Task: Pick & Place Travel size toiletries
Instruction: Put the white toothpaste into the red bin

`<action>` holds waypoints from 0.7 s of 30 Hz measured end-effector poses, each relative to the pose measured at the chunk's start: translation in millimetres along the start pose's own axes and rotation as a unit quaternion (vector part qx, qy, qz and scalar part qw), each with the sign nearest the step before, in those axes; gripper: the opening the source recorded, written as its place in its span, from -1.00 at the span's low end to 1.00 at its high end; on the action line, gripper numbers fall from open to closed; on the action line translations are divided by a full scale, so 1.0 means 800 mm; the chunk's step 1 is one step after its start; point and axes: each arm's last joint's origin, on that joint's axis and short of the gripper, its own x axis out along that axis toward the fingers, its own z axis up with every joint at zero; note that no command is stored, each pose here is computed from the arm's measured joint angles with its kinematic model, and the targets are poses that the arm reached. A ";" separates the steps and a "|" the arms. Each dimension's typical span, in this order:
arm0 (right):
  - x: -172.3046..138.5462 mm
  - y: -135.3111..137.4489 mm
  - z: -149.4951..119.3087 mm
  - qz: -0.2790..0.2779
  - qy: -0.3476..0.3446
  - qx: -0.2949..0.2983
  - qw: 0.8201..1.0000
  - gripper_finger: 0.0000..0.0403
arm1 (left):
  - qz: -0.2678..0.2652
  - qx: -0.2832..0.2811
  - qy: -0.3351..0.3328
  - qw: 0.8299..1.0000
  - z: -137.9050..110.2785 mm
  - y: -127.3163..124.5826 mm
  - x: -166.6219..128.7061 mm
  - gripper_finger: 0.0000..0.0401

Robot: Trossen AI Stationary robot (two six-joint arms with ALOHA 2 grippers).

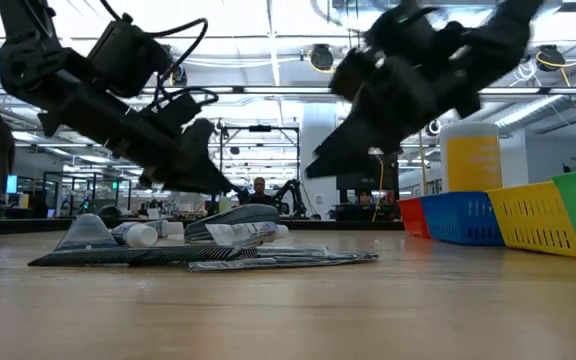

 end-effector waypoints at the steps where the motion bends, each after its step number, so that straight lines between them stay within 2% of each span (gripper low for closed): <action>1: 0.011 -0.004 0.002 0.002 0.011 -0.018 1.000 0.38 | 0.008 -0.001 0.001 1.000 -0.002 0.001 -0.001 -0.27; 8: 0.063 -0.029 0.010 0.006 0.081 -0.121 0.989 0.32 | 0.036 0.004 -0.003 0.999 -0.008 0.003 -0.004 -0.27; 15: 0.079 -0.047 0.008 -0.012 0.088 -0.179 0.980 0.22 | 0.031 0.014 0.001 0.999 -0.010 -0.001 -0.007 -0.27; 18: 0.078 -0.053 0.004 -0.015 0.100 -0.179 0.979 0.09 | 0.032 0.015 0.003 0.999 -0.011 -0.001 -0.007 -0.27; 21: 0.078 -0.054 0.004 -0.015 0.102 -0.178 0.979 -0.14 | 0.032 0.016 0.005 0.999 -0.011 0.000 -0.007 -0.27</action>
